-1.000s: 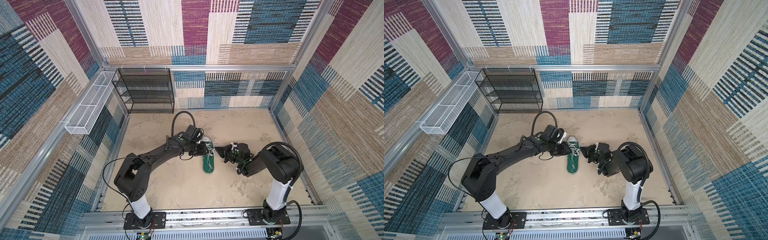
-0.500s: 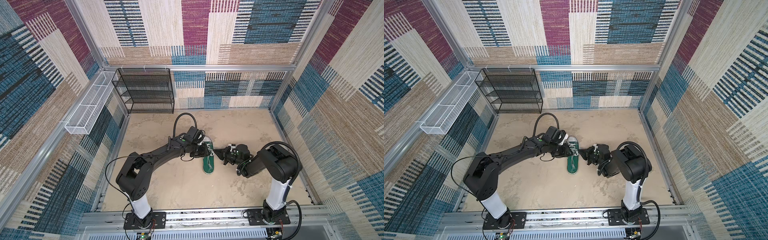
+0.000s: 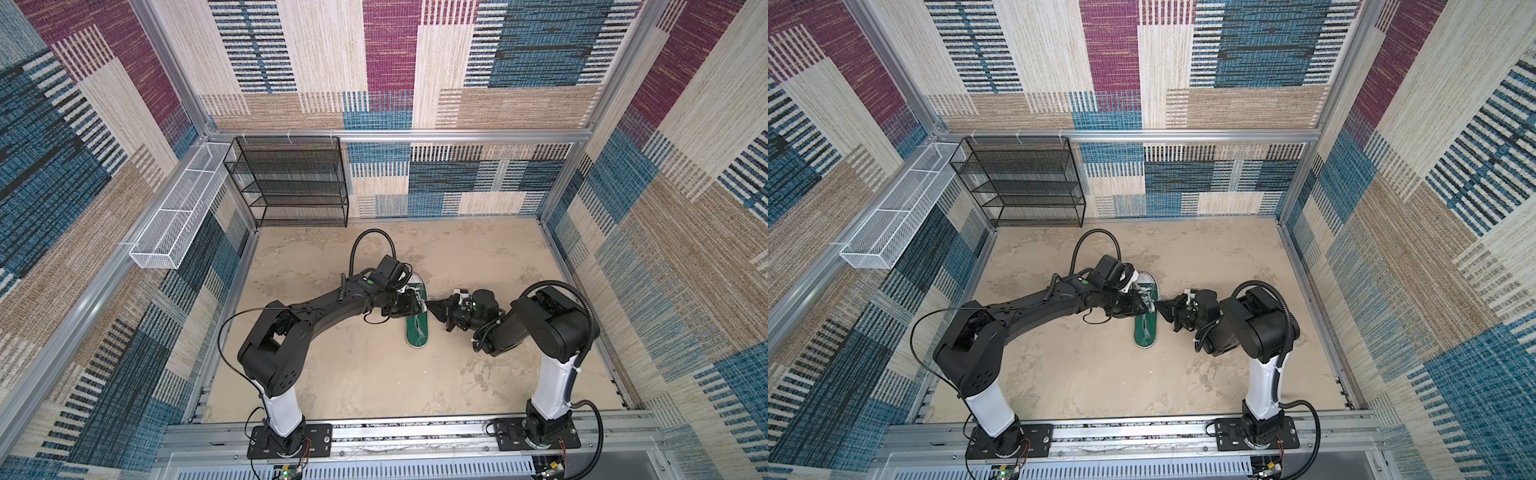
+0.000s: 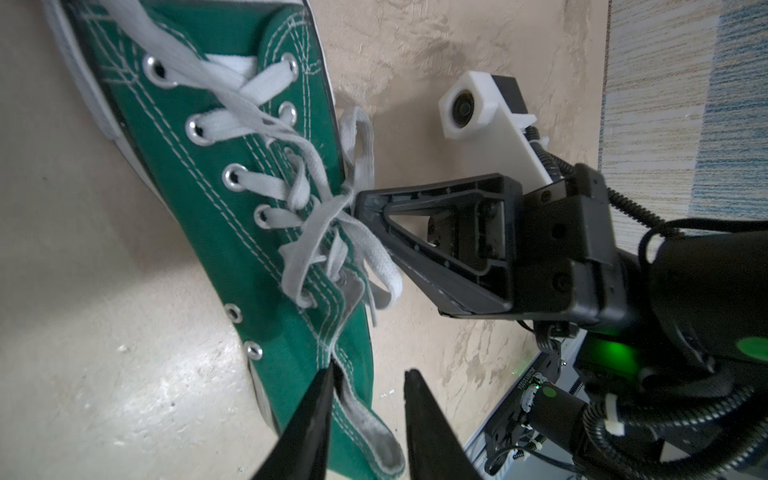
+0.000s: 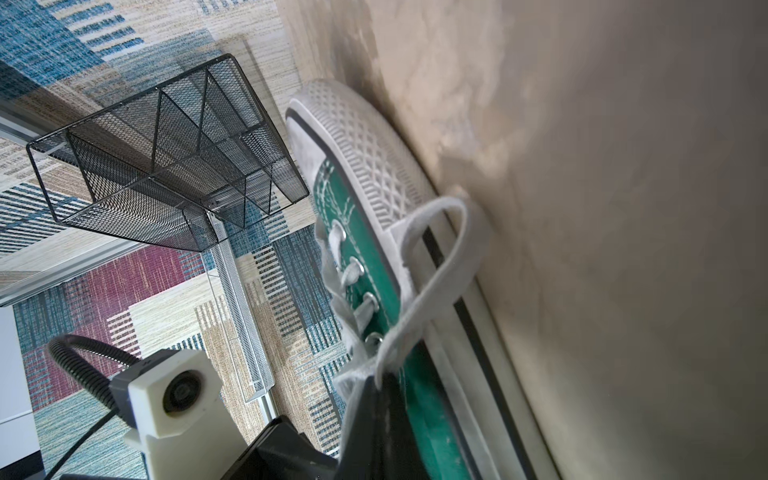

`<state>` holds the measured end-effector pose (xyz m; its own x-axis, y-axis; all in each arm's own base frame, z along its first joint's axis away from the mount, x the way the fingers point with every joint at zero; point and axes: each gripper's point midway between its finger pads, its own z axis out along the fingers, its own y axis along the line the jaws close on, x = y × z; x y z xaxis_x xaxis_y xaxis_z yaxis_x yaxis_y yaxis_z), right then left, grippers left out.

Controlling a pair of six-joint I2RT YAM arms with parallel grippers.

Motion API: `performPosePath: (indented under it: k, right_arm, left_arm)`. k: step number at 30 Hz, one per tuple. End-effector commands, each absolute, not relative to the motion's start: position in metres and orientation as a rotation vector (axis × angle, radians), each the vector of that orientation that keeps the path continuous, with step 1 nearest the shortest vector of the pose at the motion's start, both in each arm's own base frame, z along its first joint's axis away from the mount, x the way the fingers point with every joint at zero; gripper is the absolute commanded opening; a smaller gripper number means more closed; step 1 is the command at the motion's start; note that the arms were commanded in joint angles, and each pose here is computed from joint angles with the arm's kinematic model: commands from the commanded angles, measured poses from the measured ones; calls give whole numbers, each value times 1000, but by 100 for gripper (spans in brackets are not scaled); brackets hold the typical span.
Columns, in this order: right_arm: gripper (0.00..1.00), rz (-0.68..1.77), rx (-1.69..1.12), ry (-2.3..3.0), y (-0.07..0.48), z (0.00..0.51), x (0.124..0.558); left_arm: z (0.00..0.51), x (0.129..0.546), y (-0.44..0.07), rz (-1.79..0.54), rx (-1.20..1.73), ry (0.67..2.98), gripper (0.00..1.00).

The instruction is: Tie the shoes

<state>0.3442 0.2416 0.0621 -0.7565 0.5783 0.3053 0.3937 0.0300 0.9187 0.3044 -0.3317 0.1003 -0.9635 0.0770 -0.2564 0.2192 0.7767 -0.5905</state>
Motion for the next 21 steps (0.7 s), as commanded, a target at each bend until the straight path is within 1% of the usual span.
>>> performPosePath:
  k: [1, 7, 21]
  right_arm:
    - [0, 1874, 971, 2114, 245, 74, 345]
    - [0, 1879, 966, 2113, 246, 74, 345]
    - [0, 1901, 958, 2106, 247, 75, 344]
  left_arm:
    - [102, 307, -338, -999, 210, 2738, 33]
    - [104, 311, -344, -1023, 212, 2729, 34]
    - [97, 317, -351, -1032, 210, 2740, 28]
